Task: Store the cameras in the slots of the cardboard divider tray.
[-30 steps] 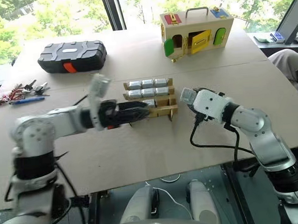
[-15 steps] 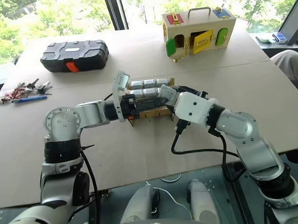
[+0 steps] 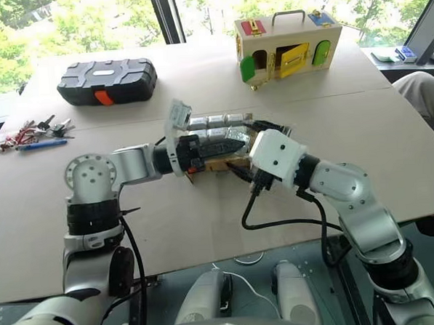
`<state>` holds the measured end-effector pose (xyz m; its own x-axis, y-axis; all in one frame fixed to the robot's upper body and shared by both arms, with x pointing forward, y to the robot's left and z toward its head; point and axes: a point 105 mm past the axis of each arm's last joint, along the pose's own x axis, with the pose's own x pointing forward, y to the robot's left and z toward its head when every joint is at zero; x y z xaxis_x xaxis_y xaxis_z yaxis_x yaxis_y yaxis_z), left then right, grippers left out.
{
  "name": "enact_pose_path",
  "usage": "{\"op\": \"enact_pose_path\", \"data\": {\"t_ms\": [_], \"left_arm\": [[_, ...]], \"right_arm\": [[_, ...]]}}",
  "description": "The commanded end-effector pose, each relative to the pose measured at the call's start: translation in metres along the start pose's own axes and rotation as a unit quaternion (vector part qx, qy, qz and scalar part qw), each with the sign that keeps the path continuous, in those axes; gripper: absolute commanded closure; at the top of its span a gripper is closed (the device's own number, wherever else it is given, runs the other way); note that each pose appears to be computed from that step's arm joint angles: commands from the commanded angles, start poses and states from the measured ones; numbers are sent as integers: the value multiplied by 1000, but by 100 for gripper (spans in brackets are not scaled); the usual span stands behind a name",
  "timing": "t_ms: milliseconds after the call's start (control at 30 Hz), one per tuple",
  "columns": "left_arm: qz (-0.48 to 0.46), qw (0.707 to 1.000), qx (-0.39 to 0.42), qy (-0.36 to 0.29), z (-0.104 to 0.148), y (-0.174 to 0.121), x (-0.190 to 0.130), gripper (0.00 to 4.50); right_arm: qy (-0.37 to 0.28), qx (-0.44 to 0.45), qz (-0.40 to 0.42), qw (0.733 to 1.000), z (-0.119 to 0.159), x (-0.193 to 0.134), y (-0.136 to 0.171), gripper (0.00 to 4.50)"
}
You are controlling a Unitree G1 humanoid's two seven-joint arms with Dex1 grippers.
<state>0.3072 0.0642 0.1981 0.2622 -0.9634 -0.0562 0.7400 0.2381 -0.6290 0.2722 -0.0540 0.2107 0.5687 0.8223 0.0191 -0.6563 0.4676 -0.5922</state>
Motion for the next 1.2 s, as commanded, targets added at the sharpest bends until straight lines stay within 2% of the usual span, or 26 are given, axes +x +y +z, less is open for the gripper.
{"op": "enact_pose_path", "data": {"t_ms": [33,167,233,333,467,667,767,900,1100,1200], "left_arm": [[13,996,84,-4,23,-2,6,366],[5,974,220,60,27,8,14,366],[7,951,293,99,28,19,18,366],[5,924,359,135,34,33,26,366],[1,901,401,168,39,46,33,366],[17,879,415,235,28,72,27,366],[31,872,420,249,27,81,26,366],[57,846,454,272,26,92,28,366],[43,829,479,286,27,86,39,366],[35,811,496,309,27,84,36,366]], "right_arm": [[15,5,-24,1000,-2,-25,-17,0],[58,26,-1,998,-19,-64,-26,0],[46,41,6,998,-17,-81,-34,0],[41,71,29,996,-13,-96,-38,0],[46,59,28,997,-13,-100,-43,0],[54,58,11,997,-17,-99,-38,0],[57,60,6,997,-18,-100,-35,0],[60,63,0,996,-19,-102,-33,0],[64,61,-1,996,-21,-102,-32,0],[66,62,0,996,-22,-102,-32,0]]}}
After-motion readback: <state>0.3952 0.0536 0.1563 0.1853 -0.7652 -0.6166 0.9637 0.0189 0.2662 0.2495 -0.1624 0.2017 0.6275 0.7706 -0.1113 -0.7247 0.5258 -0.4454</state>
